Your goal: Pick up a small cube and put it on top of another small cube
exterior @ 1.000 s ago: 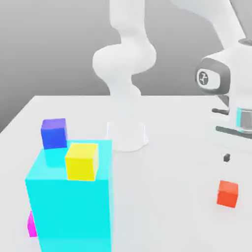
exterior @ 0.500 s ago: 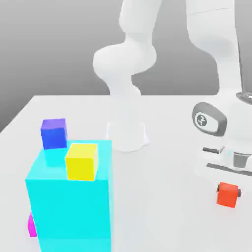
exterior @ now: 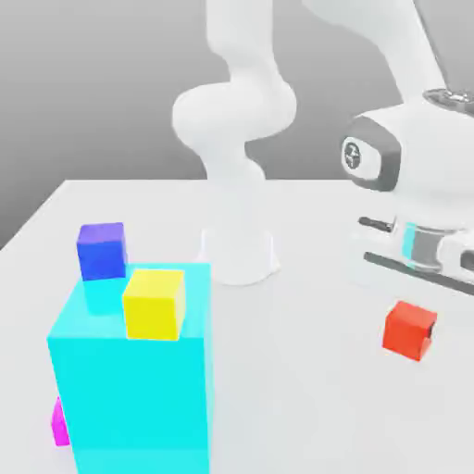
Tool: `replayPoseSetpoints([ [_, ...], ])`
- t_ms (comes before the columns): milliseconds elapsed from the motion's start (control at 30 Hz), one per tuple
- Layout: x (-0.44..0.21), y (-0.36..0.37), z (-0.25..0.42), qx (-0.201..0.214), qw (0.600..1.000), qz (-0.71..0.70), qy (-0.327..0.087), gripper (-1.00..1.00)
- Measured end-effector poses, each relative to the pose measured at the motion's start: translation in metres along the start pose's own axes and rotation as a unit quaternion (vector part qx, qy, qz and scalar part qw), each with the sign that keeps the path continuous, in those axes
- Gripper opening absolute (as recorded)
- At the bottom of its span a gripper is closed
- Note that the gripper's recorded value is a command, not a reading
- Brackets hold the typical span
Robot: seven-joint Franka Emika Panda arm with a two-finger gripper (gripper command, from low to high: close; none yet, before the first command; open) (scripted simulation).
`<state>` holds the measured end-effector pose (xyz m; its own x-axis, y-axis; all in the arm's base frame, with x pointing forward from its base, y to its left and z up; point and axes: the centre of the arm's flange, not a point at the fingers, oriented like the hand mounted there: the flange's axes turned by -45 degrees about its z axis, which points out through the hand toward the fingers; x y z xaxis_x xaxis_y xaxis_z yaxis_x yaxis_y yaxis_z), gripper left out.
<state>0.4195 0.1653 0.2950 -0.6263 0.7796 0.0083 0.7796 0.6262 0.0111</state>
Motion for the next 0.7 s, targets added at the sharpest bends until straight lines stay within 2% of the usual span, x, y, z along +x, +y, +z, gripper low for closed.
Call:
replayPoseSetpoints([
  [133,-0.071,-0.034,-0.058,-0.001,0.991,0.133,-0.002,-1.0],
  [233,-0.128,-0.08,-0.098,-0.001,0.97,0.245,-0.004,-1.0],
  [433,-0.213,-0.213,-0.17,0.002,0.883,0.469,-0.006,-1.0],
  [567,-0.225,-0.244,-0.138,0.004,0.859,0.512,-0.006,-1.0],
  [600,-0.225,-0.245,-0.125,0.004,0.858,0.513,-0.006,1.0],
  [700,-0.225,-0.245,-0.125,0.004,0.858,0.513,-0.006,1.0],
])
